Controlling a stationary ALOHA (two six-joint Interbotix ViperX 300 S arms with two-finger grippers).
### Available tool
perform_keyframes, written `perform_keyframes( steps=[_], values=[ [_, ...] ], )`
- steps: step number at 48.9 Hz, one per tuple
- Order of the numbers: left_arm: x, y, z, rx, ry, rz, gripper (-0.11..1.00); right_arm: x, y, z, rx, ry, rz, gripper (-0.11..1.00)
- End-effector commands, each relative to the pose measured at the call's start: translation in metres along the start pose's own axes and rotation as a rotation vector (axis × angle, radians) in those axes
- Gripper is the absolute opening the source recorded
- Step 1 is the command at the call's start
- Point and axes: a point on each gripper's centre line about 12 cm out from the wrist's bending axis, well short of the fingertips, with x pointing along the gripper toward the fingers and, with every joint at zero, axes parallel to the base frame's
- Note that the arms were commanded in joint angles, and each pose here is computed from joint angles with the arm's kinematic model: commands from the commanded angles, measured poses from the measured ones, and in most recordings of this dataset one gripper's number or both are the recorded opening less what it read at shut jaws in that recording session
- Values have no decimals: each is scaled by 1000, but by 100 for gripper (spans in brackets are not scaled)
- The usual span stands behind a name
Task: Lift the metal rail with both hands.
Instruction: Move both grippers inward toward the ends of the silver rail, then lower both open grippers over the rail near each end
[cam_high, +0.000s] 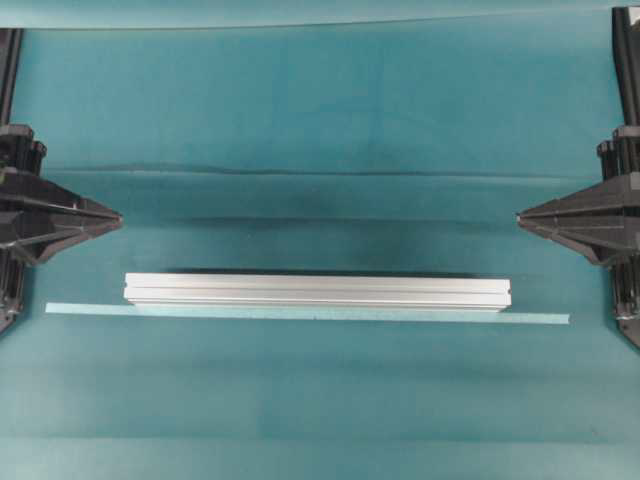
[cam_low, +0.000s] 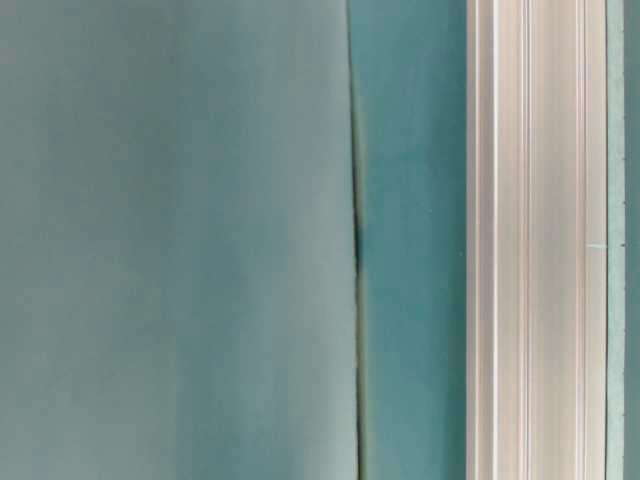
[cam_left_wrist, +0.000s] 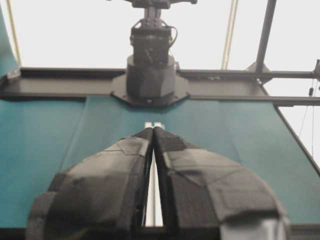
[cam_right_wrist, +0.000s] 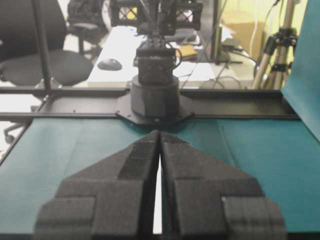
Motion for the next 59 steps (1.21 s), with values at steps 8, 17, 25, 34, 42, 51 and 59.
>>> perform_keyframes(
  steps=[8,17,25,34,42,51,59],
  values=[
    [25,5,6,-20,185,26,-1,11,-5,3,71,73,-30,-1],
    [34,5,19,-21,287,27,-2,22,-7,3,159,216,-50,-1],
    [47,3,27,-28,354,20,-2,40,-6,-3,200,402,-63,-1],
    [65,4,19,-30,495,28,-2,66,-5,-12,290,599,-95,-1],
    [81,2,8,-35,618,24,-2,88,-3,-25,299,756,-108,-1],
    [98,-3,-8,-41,790,15,-2,111,-3,-38,292,908,-120,-1],
    [108,-3,-23,-34,968,22,-2,124,-2,-50,284,1085,-133,-1]
  ],
)
